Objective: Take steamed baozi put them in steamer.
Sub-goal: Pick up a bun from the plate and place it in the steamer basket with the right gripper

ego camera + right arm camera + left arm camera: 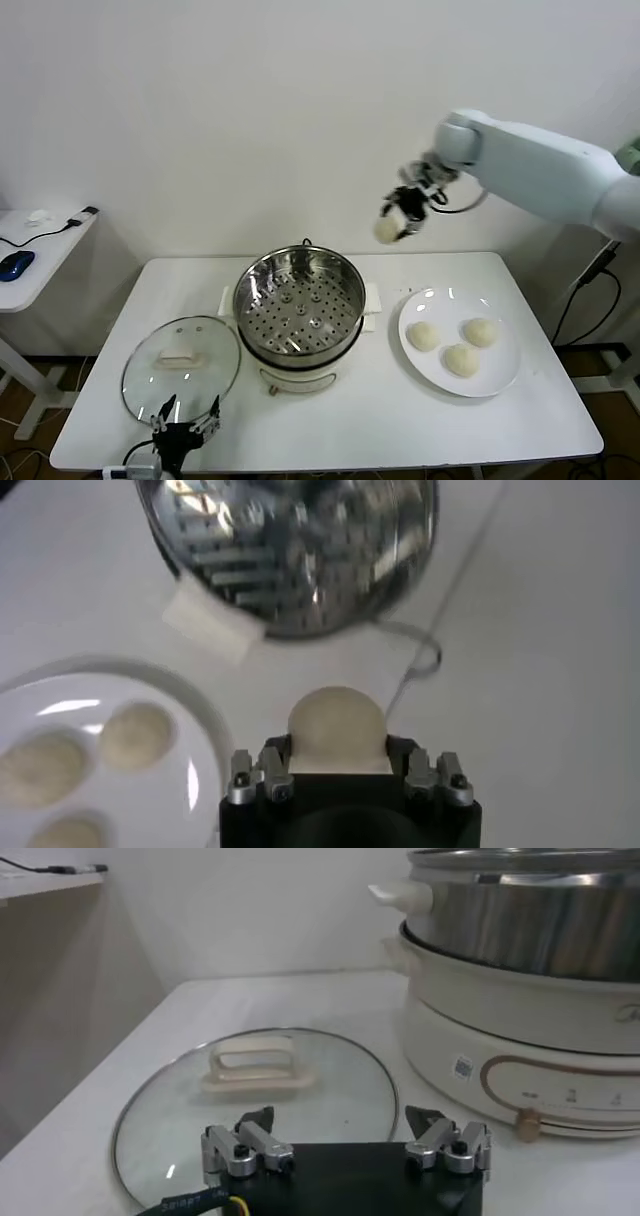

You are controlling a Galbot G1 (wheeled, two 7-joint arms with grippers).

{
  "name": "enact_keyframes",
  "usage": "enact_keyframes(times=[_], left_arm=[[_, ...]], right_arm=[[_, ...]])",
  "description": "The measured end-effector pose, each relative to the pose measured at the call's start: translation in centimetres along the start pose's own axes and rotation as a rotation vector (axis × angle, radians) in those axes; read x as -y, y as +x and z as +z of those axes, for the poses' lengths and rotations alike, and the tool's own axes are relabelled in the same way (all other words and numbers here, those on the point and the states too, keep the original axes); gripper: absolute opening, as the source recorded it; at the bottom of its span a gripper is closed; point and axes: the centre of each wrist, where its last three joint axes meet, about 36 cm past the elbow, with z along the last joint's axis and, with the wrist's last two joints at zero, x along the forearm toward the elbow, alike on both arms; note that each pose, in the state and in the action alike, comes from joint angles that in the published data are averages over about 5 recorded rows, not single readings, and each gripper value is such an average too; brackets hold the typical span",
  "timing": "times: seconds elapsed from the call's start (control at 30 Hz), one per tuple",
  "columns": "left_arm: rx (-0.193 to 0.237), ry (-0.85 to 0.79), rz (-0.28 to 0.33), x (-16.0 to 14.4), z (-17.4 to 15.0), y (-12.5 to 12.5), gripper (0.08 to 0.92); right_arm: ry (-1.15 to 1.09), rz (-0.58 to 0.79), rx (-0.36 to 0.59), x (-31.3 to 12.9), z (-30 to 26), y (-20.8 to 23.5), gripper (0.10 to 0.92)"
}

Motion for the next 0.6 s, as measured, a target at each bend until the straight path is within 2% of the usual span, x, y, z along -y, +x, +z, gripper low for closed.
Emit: enact_keyframes(times=[0.13, 0.3, 0.6], left_arm=[[0.0, -0.001, 0.0, 0.0, 0.0, 0.1, 0.823], [0.002, -0.002, 0.0, 0.0, 0.0, 0.2, 0.823], [0.002, -0.001, 0.001, 0.1, 0.0, 0.3, 0.823]], right_arm=[[0.225, -0.048, 0.029, 2.7, -4.3, -1.4, 0.636], [0.449, -0.108, 0.04, 5.1, -6.7, -4.6, 0.636], [0.624, -0.17, 0.049, 7.7, -7.9, -10.6, 0.636]])
